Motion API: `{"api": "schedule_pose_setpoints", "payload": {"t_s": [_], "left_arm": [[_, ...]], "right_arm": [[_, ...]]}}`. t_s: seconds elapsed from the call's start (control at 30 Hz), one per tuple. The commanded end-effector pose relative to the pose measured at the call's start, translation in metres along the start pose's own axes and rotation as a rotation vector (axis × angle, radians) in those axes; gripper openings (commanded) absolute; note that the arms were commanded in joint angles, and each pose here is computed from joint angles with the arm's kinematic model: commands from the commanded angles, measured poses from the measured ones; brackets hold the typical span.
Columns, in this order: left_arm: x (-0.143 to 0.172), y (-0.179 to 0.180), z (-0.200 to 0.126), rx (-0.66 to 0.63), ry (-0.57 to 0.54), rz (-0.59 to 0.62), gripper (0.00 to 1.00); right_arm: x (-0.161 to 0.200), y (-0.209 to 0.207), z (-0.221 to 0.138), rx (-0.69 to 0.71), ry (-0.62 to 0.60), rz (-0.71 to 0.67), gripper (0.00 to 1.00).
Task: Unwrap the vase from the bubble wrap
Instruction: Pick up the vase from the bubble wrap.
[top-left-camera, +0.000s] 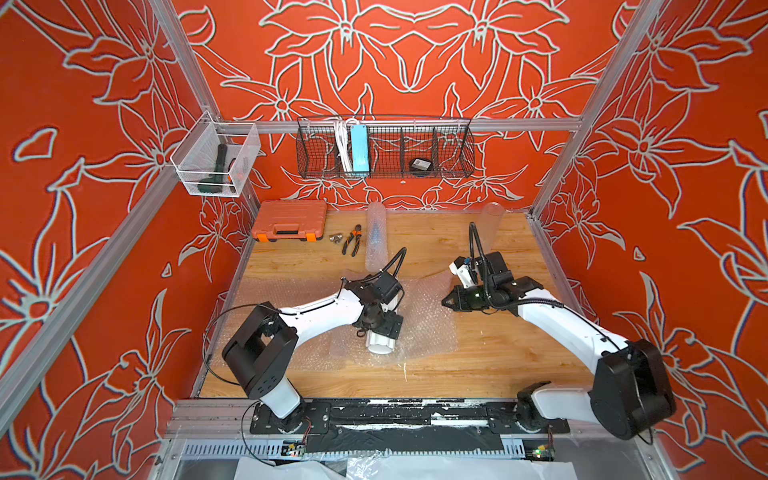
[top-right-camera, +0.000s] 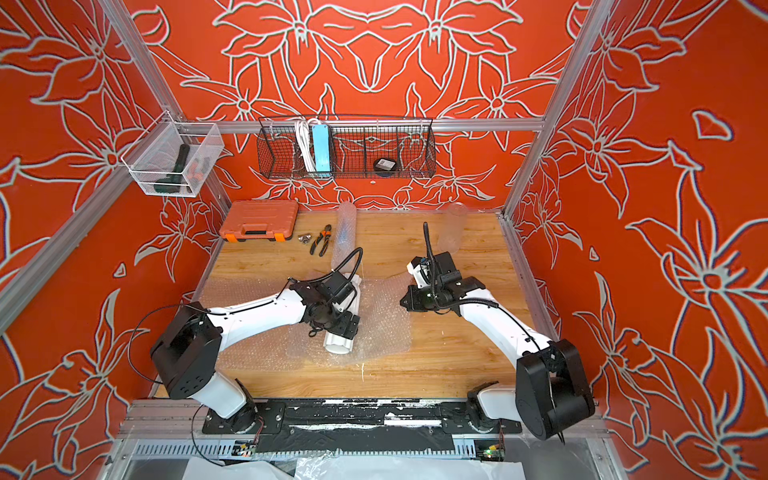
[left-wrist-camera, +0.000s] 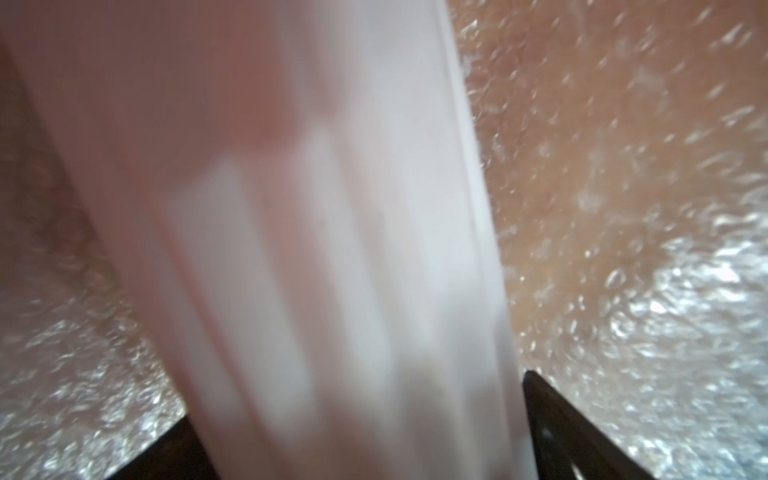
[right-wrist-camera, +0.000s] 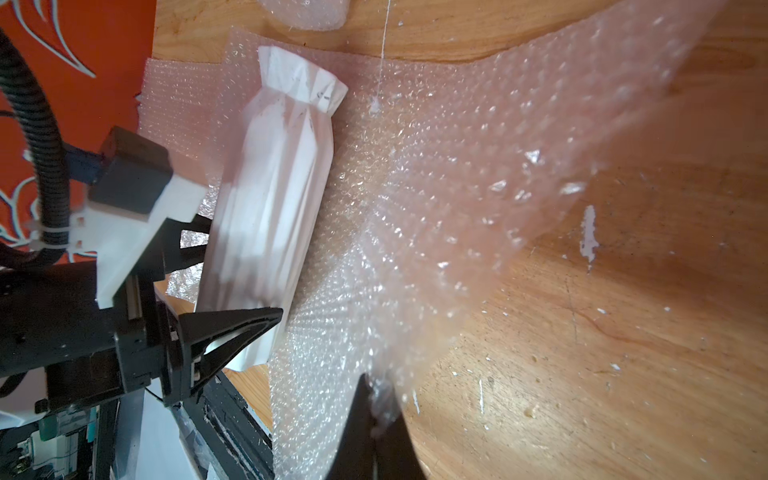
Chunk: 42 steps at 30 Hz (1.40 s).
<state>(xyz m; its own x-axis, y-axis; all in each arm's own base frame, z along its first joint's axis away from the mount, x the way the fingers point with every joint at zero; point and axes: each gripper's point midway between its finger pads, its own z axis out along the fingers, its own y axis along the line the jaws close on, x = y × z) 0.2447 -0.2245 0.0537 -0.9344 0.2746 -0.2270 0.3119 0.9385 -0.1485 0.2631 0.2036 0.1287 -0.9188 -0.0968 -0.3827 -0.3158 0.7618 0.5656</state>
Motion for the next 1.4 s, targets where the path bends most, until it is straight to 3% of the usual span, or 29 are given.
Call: {"api": "schedule_pose_setpoints", "payload": {"t_s": [0.0,0.2,0.37,0.5,0.63,0.9,1.1,1.27,1.37], "left_arm": [[0.02,-0.006,0.002,0.03,0.073,0.041,0.97],[0.025,-0.006,0.008,0.021,0.095,0.043,0.96],[0.028,-0.008,0.015,0.029,0.117,0.044,0.84],[0.028,-0.007,0.014,0.027,0.111,0.042,0.79],[0.018,-0.012,0.005,0.047,0.065,0.046,0.76],[-0.005,-0.029,-0.01,0.132,-0.056,0.054,0.7],[-0.025,-0.038,-0.026,0.183,-0.185,0.058,0.7],[-0.043,-0.046,-0.046,0.238,-0.329,0.073,0.73],[-0.044,-0.046,-0.047,0.237,-0.339,0.085,0.73]], "right_arm": [[0.002,-0.003,0.004,0.012,0.002,-0.008,0.0],[0.002,-0.006,0.003,0.028,0.003,-0.013,0.0],[0.002,-0.014,0.001,0.079,-0.005,-0.016,0.0],[0.001,-0.023,-0.004,0.143,-0.013,-0.023,0.17],[-0.002,-0.036,-0.015,0.247,-0.042,-0.03,0.4],[-0.01,-0.069,-0.059,0.514,-0.181,-0.012,0.56],[-0.008,-0.07,-0.062,0.531,-0.17,-0.02,0.58],[-0.012,-0.056,-0.052,0.426,-0.173,-0.029,0.59],[-0.012,-0.049,-0.045,0.37,-0.163,-0.027,0.59]]}}
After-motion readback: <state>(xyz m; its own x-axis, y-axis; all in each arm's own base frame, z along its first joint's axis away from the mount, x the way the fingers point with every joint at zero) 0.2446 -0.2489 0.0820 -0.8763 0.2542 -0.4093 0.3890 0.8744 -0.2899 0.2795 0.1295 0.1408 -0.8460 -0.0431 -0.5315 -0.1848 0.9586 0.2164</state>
